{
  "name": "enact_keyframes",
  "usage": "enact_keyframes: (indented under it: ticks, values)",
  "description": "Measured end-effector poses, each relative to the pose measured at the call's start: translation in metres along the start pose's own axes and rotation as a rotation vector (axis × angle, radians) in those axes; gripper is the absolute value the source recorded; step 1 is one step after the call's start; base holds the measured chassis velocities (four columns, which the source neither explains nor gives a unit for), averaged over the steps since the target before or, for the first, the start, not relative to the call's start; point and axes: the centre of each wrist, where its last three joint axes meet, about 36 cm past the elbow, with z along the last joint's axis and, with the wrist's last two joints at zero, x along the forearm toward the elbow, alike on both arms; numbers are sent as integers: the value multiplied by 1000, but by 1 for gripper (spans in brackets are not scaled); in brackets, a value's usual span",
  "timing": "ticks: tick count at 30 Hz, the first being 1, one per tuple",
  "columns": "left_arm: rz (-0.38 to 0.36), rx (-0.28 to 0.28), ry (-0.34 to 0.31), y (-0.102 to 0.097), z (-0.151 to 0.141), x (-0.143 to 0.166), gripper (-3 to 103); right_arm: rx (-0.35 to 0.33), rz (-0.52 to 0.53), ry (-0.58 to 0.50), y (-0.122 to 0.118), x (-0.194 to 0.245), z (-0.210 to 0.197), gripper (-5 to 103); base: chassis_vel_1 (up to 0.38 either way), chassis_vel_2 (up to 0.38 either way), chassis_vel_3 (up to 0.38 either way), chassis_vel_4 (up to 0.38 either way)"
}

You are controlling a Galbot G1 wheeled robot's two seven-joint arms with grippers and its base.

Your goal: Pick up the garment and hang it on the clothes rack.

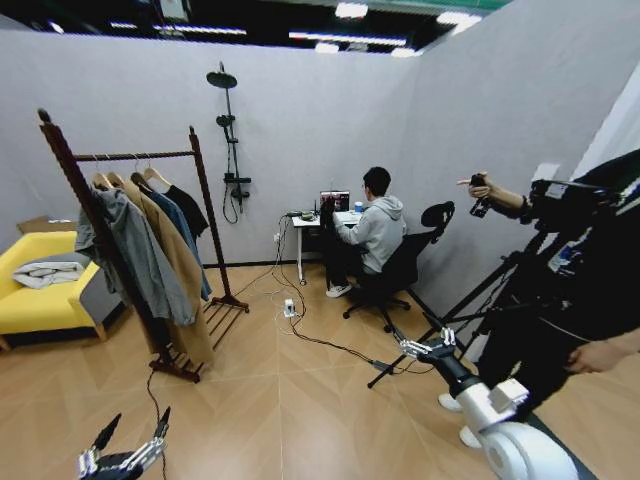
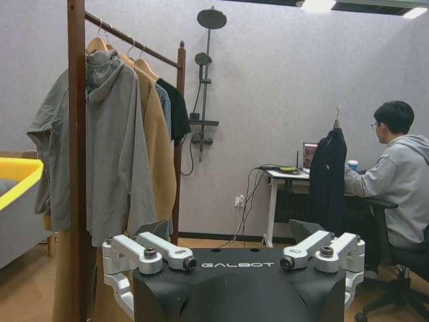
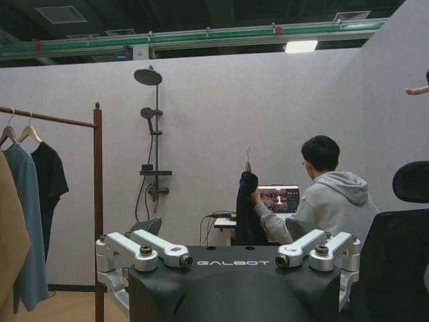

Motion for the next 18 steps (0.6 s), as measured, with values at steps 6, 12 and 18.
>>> enact_keyframes:
  ticks: [6, 12, 18]
  values:
    - [0, 0, 0, 0, 0, 0, 100, -40, 108, 42, 20, -1, -6, 100, 0, 0, 0, 0]
    - [0, 0, 0, 0, 0, 0, 100, -51, 213, 112, 31, 3, -7, 100, 0, 0, 0, 0]
    - [0, 0, 0, 0, 0, 0, 100, -47, 227, 119, 32, 6, -13, 100, 0, 0, 0, 0]
